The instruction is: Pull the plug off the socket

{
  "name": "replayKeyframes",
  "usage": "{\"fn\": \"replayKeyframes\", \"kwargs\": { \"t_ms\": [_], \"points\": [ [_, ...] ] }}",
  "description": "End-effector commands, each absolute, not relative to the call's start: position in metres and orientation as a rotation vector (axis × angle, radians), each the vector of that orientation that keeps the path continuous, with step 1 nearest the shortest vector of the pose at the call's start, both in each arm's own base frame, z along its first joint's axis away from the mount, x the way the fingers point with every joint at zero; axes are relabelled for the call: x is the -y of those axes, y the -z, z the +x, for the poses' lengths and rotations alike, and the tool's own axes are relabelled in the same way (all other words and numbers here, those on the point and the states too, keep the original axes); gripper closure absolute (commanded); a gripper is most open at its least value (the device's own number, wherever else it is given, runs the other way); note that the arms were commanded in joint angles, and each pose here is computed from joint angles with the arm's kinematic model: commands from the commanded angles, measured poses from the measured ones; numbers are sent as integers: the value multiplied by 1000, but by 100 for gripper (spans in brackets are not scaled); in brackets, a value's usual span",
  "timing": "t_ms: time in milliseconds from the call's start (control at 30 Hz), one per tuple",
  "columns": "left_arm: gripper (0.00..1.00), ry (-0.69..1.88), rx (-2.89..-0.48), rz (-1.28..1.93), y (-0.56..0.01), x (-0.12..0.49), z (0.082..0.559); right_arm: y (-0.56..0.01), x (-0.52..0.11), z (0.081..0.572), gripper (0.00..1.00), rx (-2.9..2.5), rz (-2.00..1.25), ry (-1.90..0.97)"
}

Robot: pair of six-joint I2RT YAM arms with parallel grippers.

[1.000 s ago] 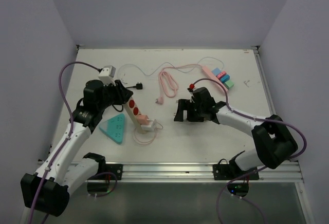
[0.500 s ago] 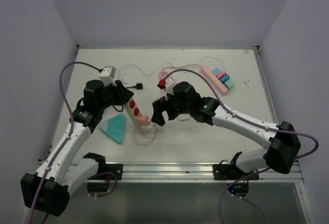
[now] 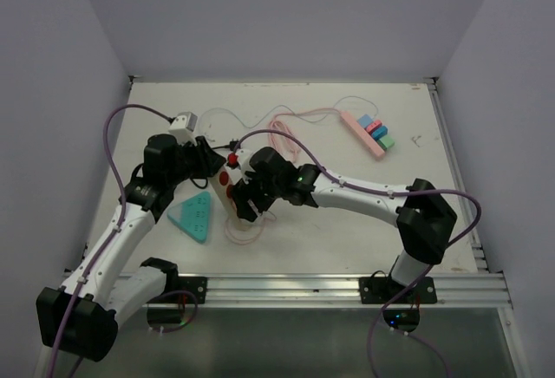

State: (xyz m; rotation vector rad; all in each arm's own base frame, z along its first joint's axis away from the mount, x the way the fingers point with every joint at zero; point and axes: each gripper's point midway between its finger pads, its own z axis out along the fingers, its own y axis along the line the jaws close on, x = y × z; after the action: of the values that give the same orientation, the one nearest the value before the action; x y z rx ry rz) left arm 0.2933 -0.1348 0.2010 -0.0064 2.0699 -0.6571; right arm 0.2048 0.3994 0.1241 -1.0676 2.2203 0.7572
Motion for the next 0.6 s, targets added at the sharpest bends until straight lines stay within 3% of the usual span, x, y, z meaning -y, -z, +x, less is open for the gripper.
{"fn": "replayKeyframes", "kwargs": {
  "t_ms": [0,33,133,167,233,267,400,433,567],
  "points": [
    [100,718,-1967,-12,-237,141,302,-139,-420,204,31,-2142,-1118,-810],
    [100,720,-1970,-16,-236,141,302,-138,-422,202,36,-2141,-1125,-813],
    [100,724,-1978,-25,-233,142,301,-137,-425,201,65,-2134,-1131,-826],
    [100,724,-1979,-29,-231,141,301,-137,-424,201,85,-2131,-1127,-828],
    [93,728,-1980,-31,-230,141,300,-140,-424,204,100,-2121,-1103,-821],
    [81,729,-1980,-30,-230,142,300,-138,-422,203,100,-2125,-1102,-819],
    [56,732,-1999,-35,-222,141,295,-152,-422,206,100,-2084,-1064,-835],
    [44,731,-2004,-36,-221,140,293,-153,-422,205,100,-2084,-1056,-838],
    [22,718,-2027,-42,-212,137,284,-162,-421,208,100,-2060,-1036,-840]
  ]
}}
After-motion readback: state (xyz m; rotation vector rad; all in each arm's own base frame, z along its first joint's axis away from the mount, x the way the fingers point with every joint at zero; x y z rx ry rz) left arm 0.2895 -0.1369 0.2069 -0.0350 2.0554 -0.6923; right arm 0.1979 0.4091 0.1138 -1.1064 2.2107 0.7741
